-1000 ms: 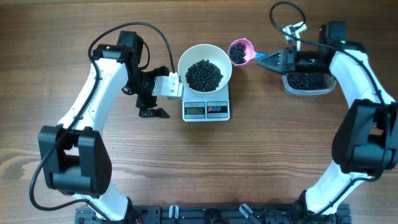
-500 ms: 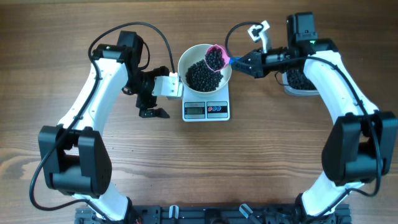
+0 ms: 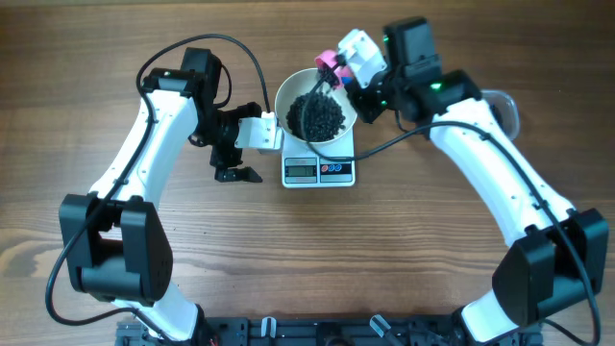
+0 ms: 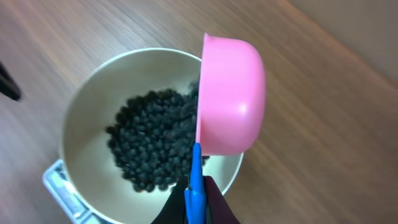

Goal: Scoop item into bowl and weigh 150g on scale
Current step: 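Tip the scoop's beans into the white bowl with the right gripper, then move the empty pink scoop back into the bean tub with the right gripper, then scoop beans and lift the pink scoop out of the tub, then carry the scoop over the white bowl and tip beans in, then return the empty scoop into the bean tub with the right gripper, then scoop beans and lift the pink scoop out of the tub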

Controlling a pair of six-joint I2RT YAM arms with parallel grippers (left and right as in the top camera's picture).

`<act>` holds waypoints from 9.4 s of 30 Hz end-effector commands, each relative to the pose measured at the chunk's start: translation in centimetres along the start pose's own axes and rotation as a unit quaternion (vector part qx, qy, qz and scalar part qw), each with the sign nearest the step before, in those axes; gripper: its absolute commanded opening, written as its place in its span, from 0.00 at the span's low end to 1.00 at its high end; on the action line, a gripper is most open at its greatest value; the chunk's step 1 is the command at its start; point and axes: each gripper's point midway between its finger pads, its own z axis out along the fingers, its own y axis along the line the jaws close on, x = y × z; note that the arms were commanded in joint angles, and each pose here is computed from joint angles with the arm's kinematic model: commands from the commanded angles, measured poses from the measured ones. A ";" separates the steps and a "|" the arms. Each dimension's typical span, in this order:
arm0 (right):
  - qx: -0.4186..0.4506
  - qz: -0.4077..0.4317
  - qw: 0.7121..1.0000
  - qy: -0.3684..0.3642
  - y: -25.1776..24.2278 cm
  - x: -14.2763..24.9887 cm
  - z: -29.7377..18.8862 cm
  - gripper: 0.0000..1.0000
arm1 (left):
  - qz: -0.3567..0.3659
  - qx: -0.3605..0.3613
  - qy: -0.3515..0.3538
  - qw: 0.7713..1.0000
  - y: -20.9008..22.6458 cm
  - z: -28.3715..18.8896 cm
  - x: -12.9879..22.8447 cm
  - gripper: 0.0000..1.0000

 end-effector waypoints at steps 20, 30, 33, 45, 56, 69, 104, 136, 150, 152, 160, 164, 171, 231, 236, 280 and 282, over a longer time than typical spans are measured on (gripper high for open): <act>0.060 -0.024 0.997 -0.036 -0.5 -3.0 -2.9 0.04 | -0.002 0.004 0.000 1.000 -0.2 0.2 0.0 1.00; 0.080 0.102 0.989 -0.073 -2.5 -3.8 -5.8 0.04 | -0.002 0.004 -0.001 1.000 -0.2 0.2 0.0 1.00; 0.106 0.125 0.984 -0.072 -4.7 -2.6 -8.8 0.04 | -0.002 0.004 -0.001 1.000 -0.2 0.2 0.0 1.00; 0.199 0.312 0.925 0.093 -15.3 14.6 -15.8 0.04 | -0.002 0.004 0.000 1.000 -0.2 0.2 0.0 1.00; 0.134 0.329 0.908 0.223 -16.6 23.6 -9.3 0.04 | -0.002 0.004 0.000 1.000 -0.2 0.2 0.0 1.00; -0.103 0.400 0.900 0.136 -10.4 20.4 -3.7 0.04 | -0.002 0.004 0.000 1.000 -0.2 0.2 0.0 1.00; -0.128 0.516 0.846 -0.022 -15.9 22.0 -9.1 0.04 | -0.002 0.004 0.000 1.000 -0.2 0.2 0.0 1.00; -0.325 0.352 0.870 -0.112 -6.0 7.3 -6.7 0.04 | -0.002 0.004 0.000 1.000 -0.2 0.2 0.0 1.00; -0.231 0.196 0.949 -0.089 -1.8 1.6 -5.3 0.04 | -0.002 0.004 0.000 1.000 -0.2 0.2 0.0 1.00; -0.215 0.177 0.958 -0.075 -1.4 1.7 -4.6 0.04 | -0.002 0.004 0.000 1.000 -0.2 0.2 0.0 1.00; -0.183 0.130 0.973 -0.049 0.1 1.3 -3.0 0.04 | -0.002 0.004 0.000 1.000 -0.2 0.2 0.0 1.00; -0.165 0.117 0.979 -0.038 0.4 1.3 -2.4 0.04 | -0.002 0.004 0.000 1.000 -0.2 0.2 0.0 1.00; -0.117 0.050 0.992 -0.010 0.9 1.5 -1.2 0.04 | -0.002 0.004 0.000 1.000 -0.2 0.2 0.0 1.00; 0.241 0.304 0.911 0.136 -15.4 14.9 -12.8 0.04 | -0.002 0.004 0.000 1.000 -0.2 0.2 0.0 1.00; 0.241 0.371 0.880 0.171 -16.1 18.4 -12.3 0.04 | -0.002 0.004 0.000 1.000 -0.2 0.2 0.0 1.00; -0.120 0.538 0.835 0.010 -15.4 22.1 -8.2 0.04 | -0.002 0.004 0.000 1.000 -0.2 0.2 0.0 1.00; -0.124 0.545 0.829 0.000 -15.6 22.3 -8.7 0.04 | -0.002 0.004 0.000 1.000 -0.2 0.2 0.0 1.00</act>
